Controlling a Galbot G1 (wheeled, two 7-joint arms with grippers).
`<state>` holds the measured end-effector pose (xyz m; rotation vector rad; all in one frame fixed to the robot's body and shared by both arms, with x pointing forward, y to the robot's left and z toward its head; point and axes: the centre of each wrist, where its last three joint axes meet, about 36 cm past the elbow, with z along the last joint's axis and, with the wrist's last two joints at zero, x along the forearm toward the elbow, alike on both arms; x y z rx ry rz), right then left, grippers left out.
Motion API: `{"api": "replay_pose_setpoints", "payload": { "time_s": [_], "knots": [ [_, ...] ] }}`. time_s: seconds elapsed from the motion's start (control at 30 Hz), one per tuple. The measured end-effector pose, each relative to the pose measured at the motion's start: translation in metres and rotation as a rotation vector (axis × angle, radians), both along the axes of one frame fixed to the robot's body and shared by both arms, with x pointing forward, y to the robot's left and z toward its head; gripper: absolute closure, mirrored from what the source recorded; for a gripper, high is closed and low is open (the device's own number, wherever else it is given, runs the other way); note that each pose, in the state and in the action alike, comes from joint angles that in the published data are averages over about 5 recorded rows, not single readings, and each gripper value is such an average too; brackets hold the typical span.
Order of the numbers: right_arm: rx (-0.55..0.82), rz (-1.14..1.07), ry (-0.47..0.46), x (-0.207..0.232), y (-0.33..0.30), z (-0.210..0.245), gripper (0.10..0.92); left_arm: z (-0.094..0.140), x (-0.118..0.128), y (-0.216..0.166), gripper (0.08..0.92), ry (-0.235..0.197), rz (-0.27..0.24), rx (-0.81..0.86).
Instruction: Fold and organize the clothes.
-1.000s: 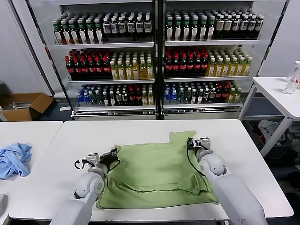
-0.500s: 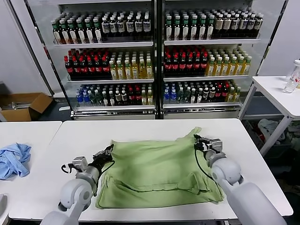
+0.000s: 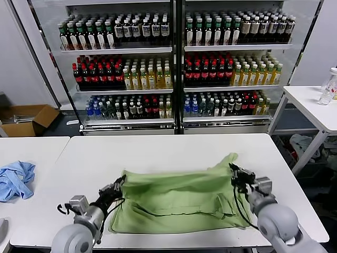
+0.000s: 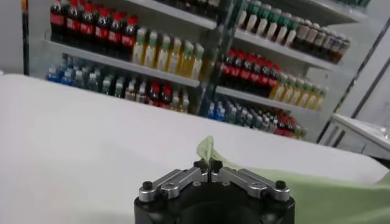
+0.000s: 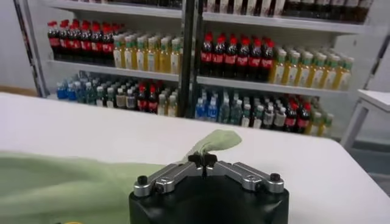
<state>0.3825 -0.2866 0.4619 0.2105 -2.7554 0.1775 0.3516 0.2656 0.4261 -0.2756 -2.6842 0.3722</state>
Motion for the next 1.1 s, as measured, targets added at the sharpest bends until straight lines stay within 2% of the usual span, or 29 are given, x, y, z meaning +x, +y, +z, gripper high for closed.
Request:
{"api": "replay_pose_setpoints", "payload": {
  "time_s": [0.17, 0.33, 0.53, 0.67, 0.83, 1.0, 1.1],
  "knots": [
    [-0.012, -0.022, 0.051, -0.031, -0.003, -0.005, 0.912, -0.007, -0.011, -0.001, 0.908, 0.04, -0.021, 0.034],
    [-0.029, -0.032, 0.103, -0.049, -0.002, -0.014, 0.864, -0.014, -0.016, -0.004, 0.803, 0.062, -0.039, 0.072],
    [-0.042, -0.025, 0.14, -0.058, 0.006, -0.02, 0.673, -0.021, -0.022, -0.01, 0.63, 0.062, -0.039, 0.121],
    [-0.053, -0.018, 0.143, -0.064, 0.01, -0.02, 0.561, -0.021, -0.03, -0.017, 0.517, 0.038, -0.011, 0.15],
    [-0.057, -0.007, 0.147, -0.068, 0.012, -0.017, 0.413, -0.022, -0.038, -0.028, 0.37, 0.006, 0.047, 0.178],
    [-0.058, 0.005, 0.156, -0.068, 0.015, -0.018, 0.27, -0.035, -0.038, -0.041, 0.23, -0.007, 0.108, 0.2],
    [-0.056, 0.014, 0.159, -0.067, 0.017, -0.017, 0.215, -0.045, -0.037, -0.049, 0.186, -0.01, 0.142, 0.217]
  ]
}}
